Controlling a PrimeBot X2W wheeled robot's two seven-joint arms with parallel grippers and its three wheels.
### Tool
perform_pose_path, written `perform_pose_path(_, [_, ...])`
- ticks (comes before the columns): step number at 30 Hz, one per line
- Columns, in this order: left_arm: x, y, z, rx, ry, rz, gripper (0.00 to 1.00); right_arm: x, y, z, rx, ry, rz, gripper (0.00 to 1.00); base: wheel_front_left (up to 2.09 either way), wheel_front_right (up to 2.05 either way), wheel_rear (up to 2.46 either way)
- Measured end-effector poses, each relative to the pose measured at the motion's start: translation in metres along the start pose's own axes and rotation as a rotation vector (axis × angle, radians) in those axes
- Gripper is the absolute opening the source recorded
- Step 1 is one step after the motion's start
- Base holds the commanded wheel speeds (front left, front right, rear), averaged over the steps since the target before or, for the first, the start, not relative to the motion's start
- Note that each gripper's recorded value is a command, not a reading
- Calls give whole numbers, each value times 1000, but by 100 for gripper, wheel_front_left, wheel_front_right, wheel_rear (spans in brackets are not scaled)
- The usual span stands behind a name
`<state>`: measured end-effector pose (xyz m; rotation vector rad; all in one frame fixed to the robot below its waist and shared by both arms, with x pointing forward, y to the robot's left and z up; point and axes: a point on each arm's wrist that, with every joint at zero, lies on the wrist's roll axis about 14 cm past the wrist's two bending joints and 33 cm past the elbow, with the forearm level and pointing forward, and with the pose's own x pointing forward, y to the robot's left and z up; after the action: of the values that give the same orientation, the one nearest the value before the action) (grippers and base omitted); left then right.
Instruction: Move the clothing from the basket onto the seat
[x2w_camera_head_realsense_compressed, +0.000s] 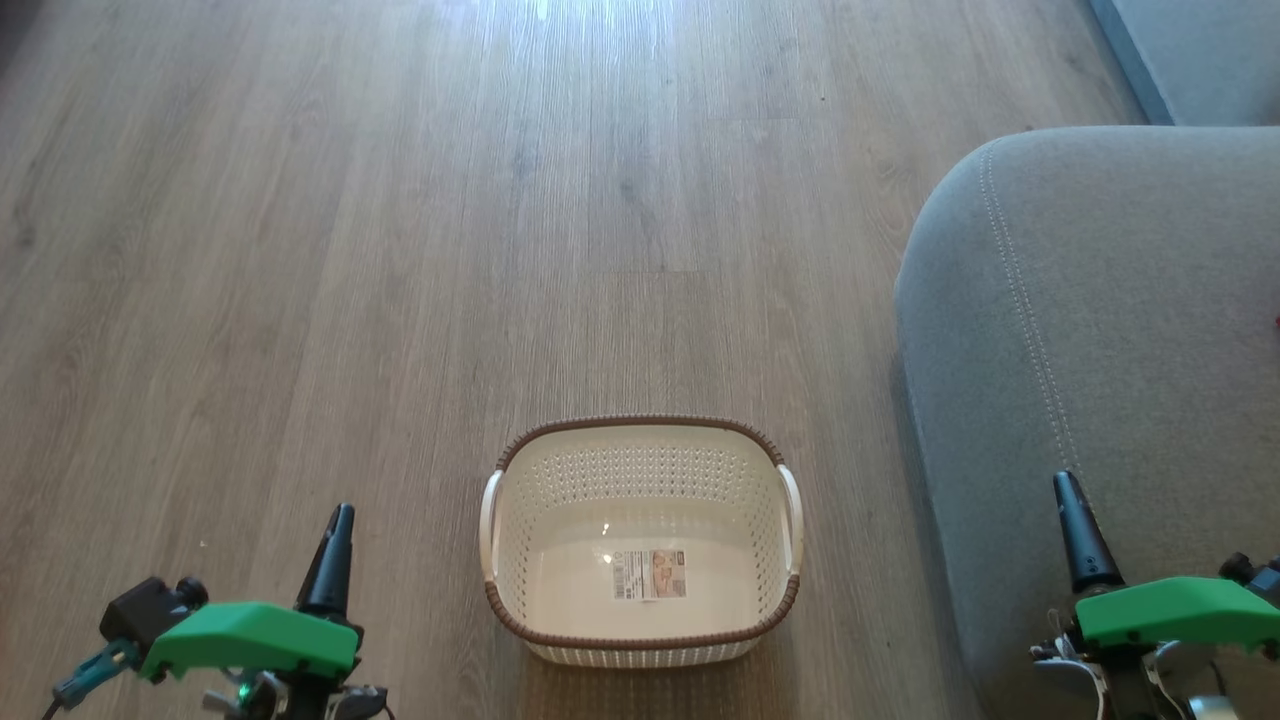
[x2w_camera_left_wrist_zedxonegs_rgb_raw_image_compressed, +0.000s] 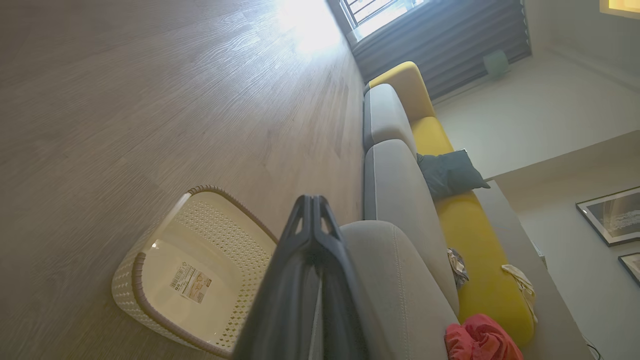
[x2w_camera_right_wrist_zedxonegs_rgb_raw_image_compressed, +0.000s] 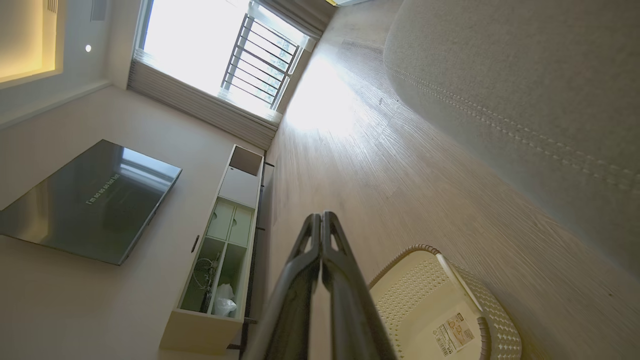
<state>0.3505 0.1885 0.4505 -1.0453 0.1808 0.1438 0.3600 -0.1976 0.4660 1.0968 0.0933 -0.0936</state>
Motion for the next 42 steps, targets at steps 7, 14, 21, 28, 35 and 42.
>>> perform_pose_path(7, [2, -1, 0, -81, 9, -6, 0, 2, 1, 2, 72, -1, 0, 0, 0, 0, 0])
perform_pose_path(14, [7, -9, 3, -161, 14, -38, 0, 3, 0, 5, 144, -4, -1, 0, 0, 0, 0])
perform_pose_path(21, [8, -10, 4, -244, 19, -49, 0, 7, 3, 8, 218, -7, 9, 0, 0, 0, 0])
perform_pose_path(28, [10, -13, 5, -312, 23, -64, 0, 7, 2, 9, 279, -3, 9, 0, 0, 0, 0])
perform_pose_path(35, [14, -20, 10, -392, 23, -95, 0, 9, 5, 13, 353, -9, 19, 0, 0, 0, 0])
perform_pose_path(42, [15, -22, 11, -471, 29, -112, 0, 9, 3, 14, 426, -7, 19, 0, 0, 0, 0])
